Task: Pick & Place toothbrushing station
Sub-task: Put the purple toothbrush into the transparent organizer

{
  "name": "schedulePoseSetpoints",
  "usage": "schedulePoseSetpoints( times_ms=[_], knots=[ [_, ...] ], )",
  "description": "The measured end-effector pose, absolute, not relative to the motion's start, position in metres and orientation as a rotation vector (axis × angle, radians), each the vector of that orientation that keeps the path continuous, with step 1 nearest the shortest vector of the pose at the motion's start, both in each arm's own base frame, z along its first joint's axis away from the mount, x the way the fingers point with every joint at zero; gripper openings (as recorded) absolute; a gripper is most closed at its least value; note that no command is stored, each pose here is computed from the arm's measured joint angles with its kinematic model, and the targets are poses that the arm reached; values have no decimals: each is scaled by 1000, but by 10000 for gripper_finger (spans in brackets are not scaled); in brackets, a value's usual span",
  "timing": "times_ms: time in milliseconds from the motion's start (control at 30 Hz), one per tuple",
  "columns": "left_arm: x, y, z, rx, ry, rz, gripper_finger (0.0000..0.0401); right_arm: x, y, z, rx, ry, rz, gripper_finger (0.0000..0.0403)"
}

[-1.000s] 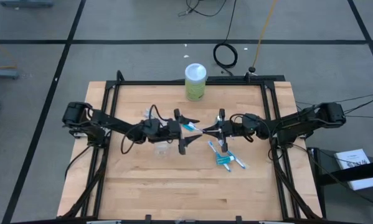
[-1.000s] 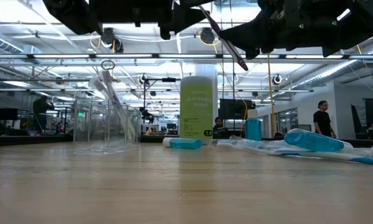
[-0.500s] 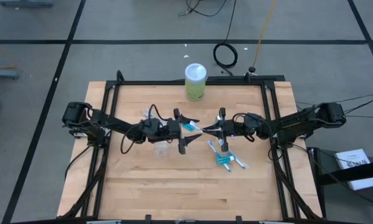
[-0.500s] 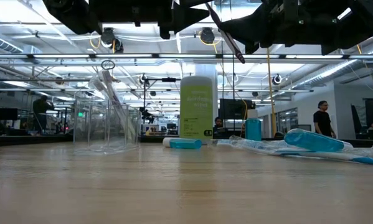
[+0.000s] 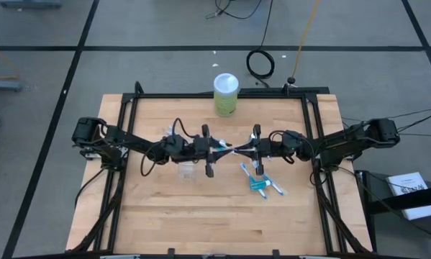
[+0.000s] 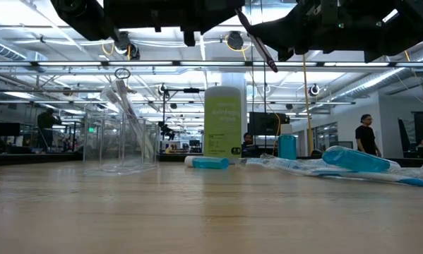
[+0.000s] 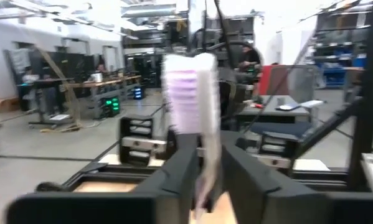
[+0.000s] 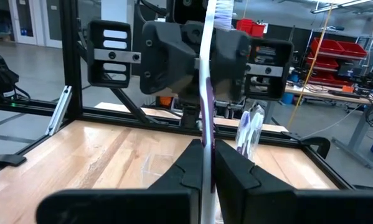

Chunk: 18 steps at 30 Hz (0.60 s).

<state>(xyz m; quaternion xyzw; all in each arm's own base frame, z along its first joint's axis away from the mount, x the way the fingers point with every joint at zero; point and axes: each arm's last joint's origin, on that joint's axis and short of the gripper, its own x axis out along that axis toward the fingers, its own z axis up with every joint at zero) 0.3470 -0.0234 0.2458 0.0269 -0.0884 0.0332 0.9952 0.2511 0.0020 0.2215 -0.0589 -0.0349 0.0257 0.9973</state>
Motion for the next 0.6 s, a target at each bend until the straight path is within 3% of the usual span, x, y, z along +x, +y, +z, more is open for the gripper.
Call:
schedulePoseSetpoints(
  times_ms=[167, 333, 433, 600],
  knots=[
    [347, -24, 246, 80, -184, 29, 16, 251, 2, 221, -118, -69, 55, 11],
    [346, -24, 247, 78, -191, 43, 31, 251, 2, 220, -117, -55, 54, 11],
    [346, -23, 248, 81, -195, 72, 20, 251, 2, 219, -109, -38, 48, 17],
    [332, -20, 270, 79, -182, 172, 17, 250, 1, 213, -5, 41, 15, 105]
  ],
)
